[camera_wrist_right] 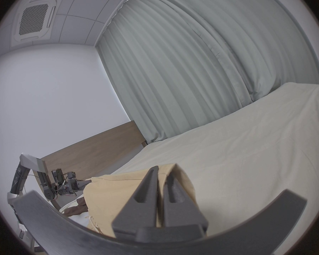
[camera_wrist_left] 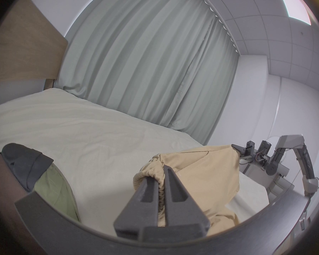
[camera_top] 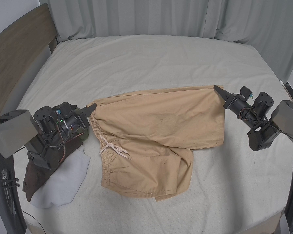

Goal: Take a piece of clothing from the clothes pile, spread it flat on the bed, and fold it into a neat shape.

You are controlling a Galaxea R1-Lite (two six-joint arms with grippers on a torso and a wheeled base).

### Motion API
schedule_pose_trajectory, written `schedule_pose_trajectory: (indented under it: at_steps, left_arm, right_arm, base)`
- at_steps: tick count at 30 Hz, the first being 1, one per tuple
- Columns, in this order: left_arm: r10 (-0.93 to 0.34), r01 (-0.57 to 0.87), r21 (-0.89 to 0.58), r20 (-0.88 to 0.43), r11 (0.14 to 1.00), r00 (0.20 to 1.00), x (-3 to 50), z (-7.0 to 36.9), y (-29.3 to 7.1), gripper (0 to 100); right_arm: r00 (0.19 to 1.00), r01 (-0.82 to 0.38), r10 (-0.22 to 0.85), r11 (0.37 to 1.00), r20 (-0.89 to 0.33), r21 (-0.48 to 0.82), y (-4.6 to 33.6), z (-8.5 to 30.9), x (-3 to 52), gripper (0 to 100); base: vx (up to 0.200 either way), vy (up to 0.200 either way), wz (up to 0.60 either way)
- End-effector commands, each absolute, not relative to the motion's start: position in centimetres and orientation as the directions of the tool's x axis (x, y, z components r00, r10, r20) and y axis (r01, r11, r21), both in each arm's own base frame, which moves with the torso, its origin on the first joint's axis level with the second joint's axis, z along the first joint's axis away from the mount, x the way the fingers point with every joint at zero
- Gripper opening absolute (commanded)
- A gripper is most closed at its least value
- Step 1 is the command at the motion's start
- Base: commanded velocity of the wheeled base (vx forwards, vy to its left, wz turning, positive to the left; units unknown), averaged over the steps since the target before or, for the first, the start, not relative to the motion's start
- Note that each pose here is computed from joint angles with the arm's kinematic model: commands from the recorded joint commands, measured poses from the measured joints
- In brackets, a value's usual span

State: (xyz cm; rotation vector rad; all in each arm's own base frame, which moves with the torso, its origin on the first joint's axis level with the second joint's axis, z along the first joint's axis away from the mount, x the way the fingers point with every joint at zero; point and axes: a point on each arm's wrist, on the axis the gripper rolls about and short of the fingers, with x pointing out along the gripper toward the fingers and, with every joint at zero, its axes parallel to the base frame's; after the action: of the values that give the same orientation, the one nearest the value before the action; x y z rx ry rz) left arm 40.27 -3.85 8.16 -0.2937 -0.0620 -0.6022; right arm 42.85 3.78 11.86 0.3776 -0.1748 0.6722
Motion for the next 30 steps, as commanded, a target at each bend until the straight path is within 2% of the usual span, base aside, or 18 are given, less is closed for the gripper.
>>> schedule_pose_trajectory:
  at_steps: [1, 10, 30]
  left_arm:
    - [-0.534, 0.551, -0.288, 0.143, 0.783, 0.833, 41.4, 7.0, -4.5, 0]
    - [-0.513, 0.535, -0.292, 0.155, 0.793, 0.844, 42.7, 6.0, -4.9, 0]
    - [-0.478, 0.506, -0.366, 0.169, 0.781, 0.862, 43.7, 5.4, -4.2, 0]
  right_arm:
    - [0.77, -0.637, 0.574, 0.709, 0.278, 0.302, 3.9, 10.6, 44.1, 0]
    - [0.759, -0.649, 0.572, 0.702, 0.31, 0.294, 4.0, 9.9, 46.2, 0]
    - [0.772, -0.634, 0.561, 0.711, 0.299, 0.304, 3.6, 9.3, 50.4, 0]
  base:
    - [0.0, 0.0, 0.0]
    - [0.0, 0.0, 0.0]
    - [0.0, 0.0, 0.0]
